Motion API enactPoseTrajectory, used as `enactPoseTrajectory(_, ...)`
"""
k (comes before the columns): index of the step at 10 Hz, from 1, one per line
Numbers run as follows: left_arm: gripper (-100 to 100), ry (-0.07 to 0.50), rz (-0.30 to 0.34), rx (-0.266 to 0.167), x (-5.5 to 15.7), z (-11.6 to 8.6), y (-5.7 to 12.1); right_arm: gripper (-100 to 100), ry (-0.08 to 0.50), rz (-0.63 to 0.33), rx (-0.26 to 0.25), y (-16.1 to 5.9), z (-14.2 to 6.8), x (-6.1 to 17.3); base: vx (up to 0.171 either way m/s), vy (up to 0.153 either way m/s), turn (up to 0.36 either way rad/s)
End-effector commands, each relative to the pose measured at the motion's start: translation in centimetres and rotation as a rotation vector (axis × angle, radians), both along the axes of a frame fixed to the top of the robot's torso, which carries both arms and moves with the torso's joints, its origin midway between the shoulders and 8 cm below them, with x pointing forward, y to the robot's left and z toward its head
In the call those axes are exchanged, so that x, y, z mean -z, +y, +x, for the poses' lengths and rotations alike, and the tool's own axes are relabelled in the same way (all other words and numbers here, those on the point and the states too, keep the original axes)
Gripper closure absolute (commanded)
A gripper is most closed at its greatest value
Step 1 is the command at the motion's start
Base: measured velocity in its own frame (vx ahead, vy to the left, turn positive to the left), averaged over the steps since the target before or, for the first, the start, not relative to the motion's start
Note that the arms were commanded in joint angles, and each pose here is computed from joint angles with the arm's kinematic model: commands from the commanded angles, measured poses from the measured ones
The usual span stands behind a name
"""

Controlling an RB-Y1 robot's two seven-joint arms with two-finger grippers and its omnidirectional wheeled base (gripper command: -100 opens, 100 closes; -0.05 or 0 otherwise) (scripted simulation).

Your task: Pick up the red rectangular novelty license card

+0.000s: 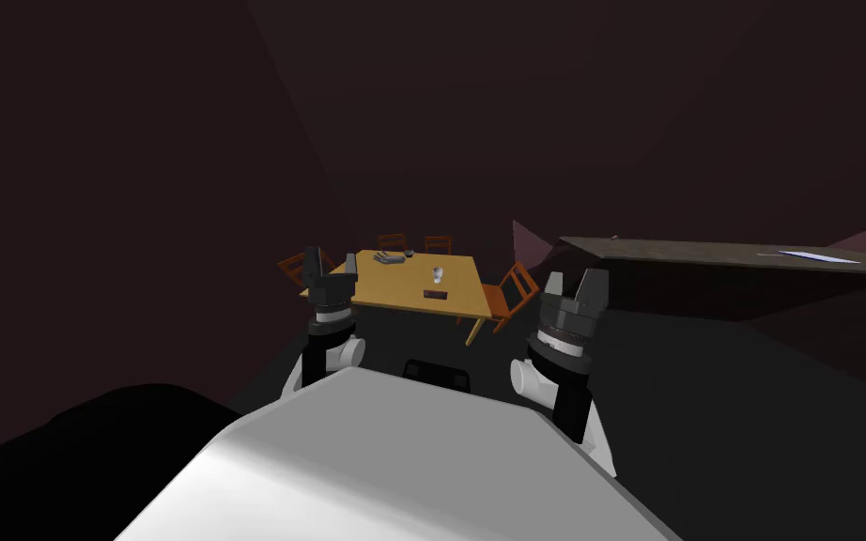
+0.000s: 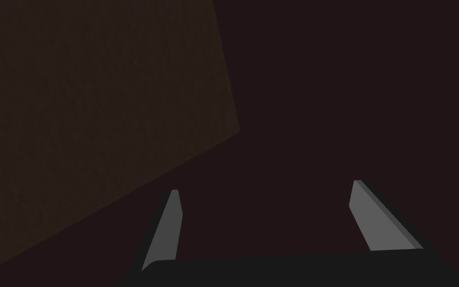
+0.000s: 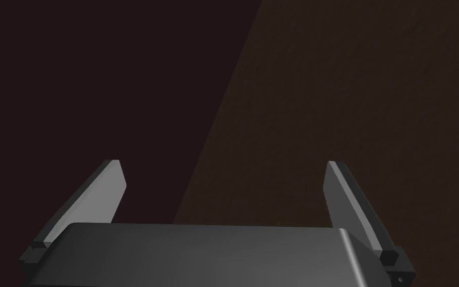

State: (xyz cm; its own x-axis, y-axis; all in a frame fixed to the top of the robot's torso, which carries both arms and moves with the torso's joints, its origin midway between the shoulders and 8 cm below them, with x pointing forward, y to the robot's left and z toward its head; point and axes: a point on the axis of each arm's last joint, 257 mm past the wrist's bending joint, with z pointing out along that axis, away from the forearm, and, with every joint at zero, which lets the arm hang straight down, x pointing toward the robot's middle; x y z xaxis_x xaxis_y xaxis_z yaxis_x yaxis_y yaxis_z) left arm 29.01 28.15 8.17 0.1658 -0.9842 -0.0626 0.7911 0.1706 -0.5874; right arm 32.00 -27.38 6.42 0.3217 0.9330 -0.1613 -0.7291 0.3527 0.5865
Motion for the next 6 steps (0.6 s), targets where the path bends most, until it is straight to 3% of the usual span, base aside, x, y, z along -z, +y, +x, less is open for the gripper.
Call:
enactPoseTrajectory(1,-100,0.016,0.020,0.016,0.2,0.6,-0.3,0,0.000,0.000,0.000,0.0,0.0,0.0,0.003,-0.011,-0.042)
enactPoseTrajectory(6,-100,0.106,0.064,0.053,1.8,3.8,-0.8,0,0.000,0.000,0.000,0.0,0.0,0.0,0.009,-0.036,-0.072)
